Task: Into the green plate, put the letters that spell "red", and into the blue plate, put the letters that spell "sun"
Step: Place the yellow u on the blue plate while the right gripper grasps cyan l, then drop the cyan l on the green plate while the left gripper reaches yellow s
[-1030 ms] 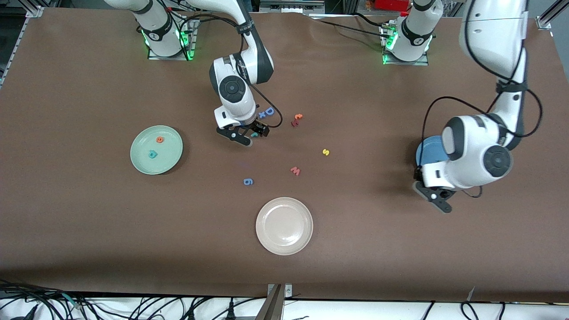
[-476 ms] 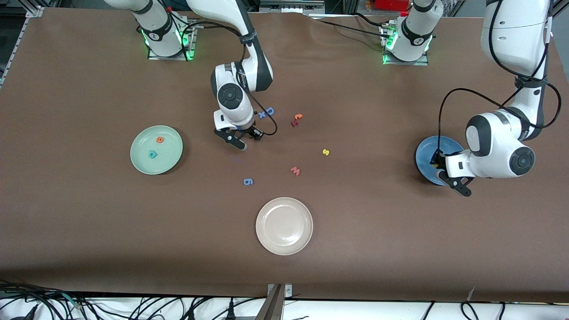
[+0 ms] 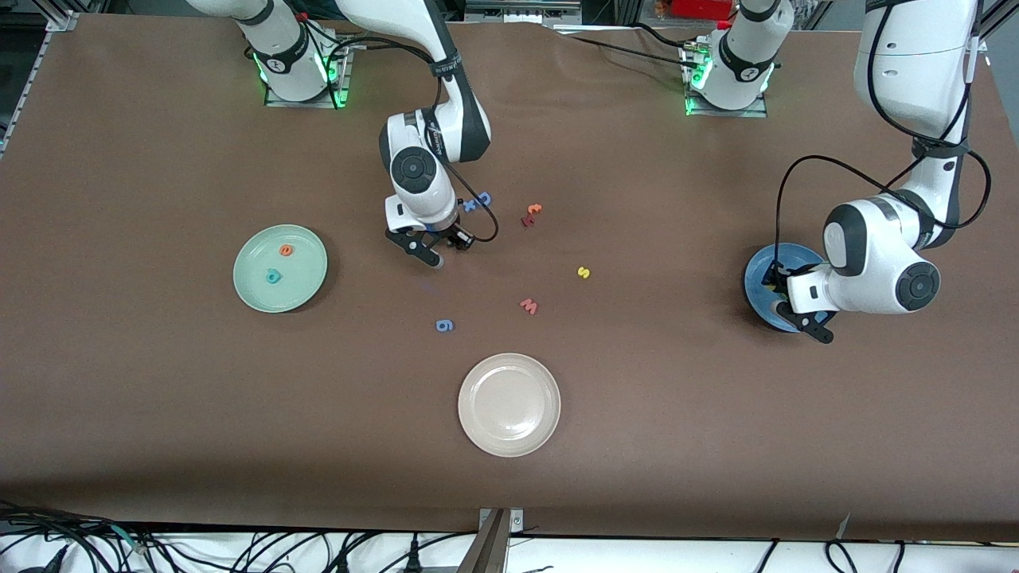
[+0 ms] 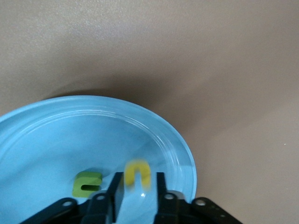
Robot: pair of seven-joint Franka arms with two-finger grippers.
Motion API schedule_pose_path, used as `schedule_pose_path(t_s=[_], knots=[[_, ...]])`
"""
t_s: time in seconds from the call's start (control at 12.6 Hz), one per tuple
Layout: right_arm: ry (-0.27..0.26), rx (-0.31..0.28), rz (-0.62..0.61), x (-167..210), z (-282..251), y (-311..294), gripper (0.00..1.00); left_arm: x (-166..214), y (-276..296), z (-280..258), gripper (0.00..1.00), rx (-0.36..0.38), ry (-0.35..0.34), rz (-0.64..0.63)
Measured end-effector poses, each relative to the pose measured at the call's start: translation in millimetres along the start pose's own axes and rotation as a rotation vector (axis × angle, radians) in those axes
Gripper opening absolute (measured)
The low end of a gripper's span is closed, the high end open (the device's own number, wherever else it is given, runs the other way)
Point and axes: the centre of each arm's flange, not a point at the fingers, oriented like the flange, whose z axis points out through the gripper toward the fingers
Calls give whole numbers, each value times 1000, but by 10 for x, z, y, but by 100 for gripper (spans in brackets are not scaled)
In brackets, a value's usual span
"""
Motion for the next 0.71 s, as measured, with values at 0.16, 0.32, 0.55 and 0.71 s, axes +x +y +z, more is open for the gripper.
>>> schedule_pose_path(t_s=[0.16, 0.32, 0.55, 0.71], knots=[[-2, 1, -3, -29, 5, -8, 49, 10, -4, -10, 61, 7, 7, 0], [1, 10, -6, -48, -6, -29, 33, 61, 18, -80, 83, 21, 25, 9], [2, 12, -8, -56, -12, -36, 18, 337, 376, -460, 100, 67, 78, 75], [2, 12, -9, -55, -13, -36, 18, 585, 838, -619, 100, 90, 100, 50]])
